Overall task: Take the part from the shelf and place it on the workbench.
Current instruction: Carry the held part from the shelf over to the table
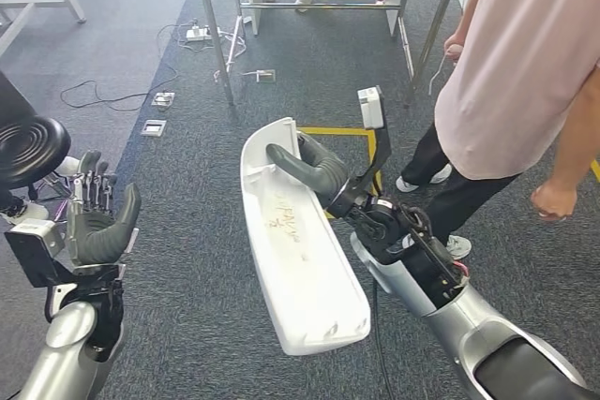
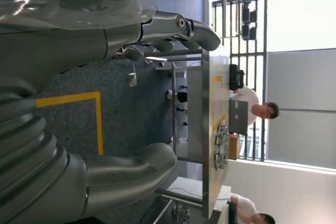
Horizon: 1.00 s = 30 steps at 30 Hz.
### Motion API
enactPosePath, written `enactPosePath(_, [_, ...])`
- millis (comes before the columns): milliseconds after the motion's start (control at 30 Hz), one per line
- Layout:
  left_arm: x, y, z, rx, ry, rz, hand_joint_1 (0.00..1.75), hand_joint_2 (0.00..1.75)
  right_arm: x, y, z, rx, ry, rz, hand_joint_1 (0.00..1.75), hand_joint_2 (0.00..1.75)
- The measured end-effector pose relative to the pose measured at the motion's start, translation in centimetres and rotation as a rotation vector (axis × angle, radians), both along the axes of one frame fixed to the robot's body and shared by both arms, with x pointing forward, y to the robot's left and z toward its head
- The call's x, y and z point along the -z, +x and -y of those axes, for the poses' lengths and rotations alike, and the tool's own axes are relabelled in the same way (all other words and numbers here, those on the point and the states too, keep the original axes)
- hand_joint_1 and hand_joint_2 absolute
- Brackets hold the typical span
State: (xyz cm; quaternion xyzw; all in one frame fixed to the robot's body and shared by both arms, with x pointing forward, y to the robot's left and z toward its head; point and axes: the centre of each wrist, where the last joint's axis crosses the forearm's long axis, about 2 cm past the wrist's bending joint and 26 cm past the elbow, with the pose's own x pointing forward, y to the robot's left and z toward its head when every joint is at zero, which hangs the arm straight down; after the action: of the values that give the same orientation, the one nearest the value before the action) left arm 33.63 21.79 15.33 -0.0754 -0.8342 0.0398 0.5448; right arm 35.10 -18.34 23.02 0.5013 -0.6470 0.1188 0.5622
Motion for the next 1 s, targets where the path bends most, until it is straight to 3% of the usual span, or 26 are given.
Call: enactPosePath(1000, [-0.25,0.21,-0.14,0.011,0.006,-0.013,0.0,1.75,-0.12,0.29,-0.28,0.047,-0.04,0.017,1.75,1.75])
